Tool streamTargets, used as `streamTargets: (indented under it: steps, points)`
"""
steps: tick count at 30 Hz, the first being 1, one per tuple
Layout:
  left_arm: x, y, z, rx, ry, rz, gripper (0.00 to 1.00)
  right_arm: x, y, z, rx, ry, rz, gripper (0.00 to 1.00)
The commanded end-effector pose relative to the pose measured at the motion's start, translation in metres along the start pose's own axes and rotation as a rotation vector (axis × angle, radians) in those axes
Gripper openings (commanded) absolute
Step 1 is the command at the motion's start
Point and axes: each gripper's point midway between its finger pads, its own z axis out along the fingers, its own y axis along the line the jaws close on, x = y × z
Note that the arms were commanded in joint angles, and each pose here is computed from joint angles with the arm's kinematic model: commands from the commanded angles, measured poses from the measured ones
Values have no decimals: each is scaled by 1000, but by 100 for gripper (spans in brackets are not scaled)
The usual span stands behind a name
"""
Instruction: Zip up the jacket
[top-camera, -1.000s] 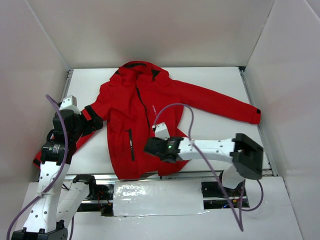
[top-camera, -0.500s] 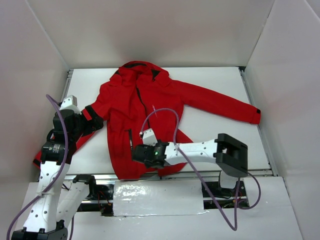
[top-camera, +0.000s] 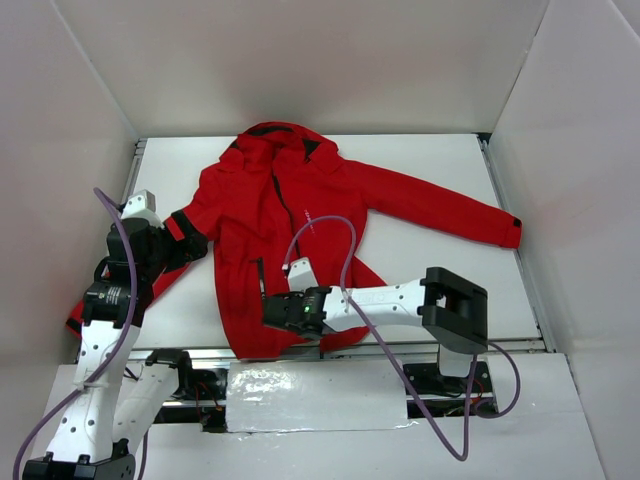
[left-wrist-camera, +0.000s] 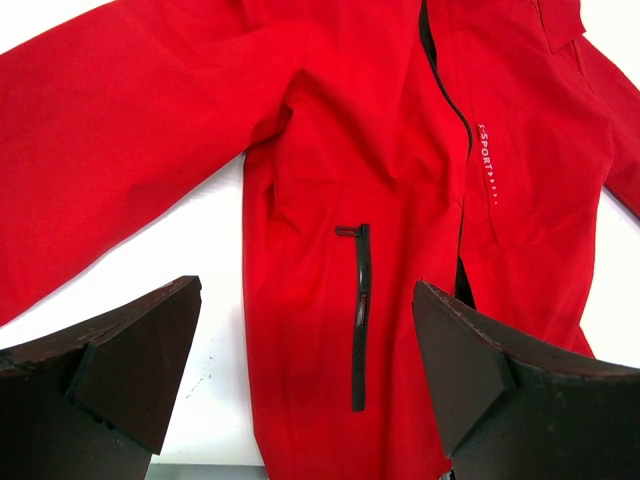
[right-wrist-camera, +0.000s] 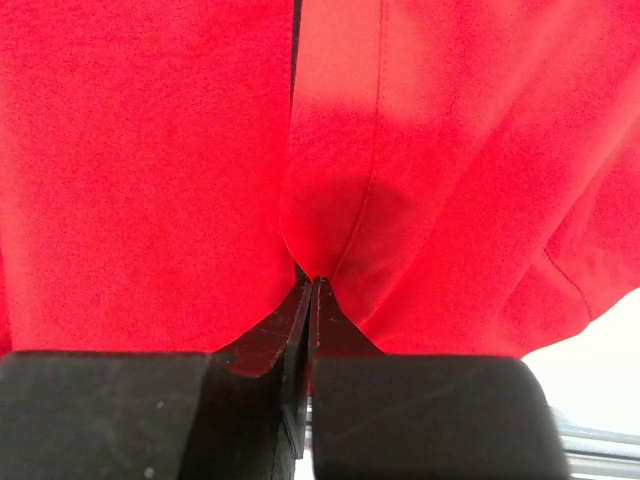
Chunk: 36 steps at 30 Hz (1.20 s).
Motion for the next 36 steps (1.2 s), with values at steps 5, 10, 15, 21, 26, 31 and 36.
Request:
streamTargets:
  steps: [5,10,15,21,26,31,36]
  points:
    - [-8,-11,0,60,-28,13,99,-36,-5,-28,-184,-127,100,0]
    - [17,-67,0,398,88,6,98,-65,-19,-57,-625,-214,237,0]
    - [71,-121,-7,791,230,-121,94,-67,-31,-74,-892,-237,249,0]
    - [118,-185,-23,984,326,-49,88,-66,-18,-82,-1014,-222,197,0]
    - [157,-202,-18,983,411,-21,77,-66,-22,-71,-995,-221,261,0]
    - [186,-201,-10,936,448,3,67,-66,-26,-67,-987,-213,309,0]
    - [200,-195,3,895,453,1,56,-68,-26,-73,-1030,-239,330,0]
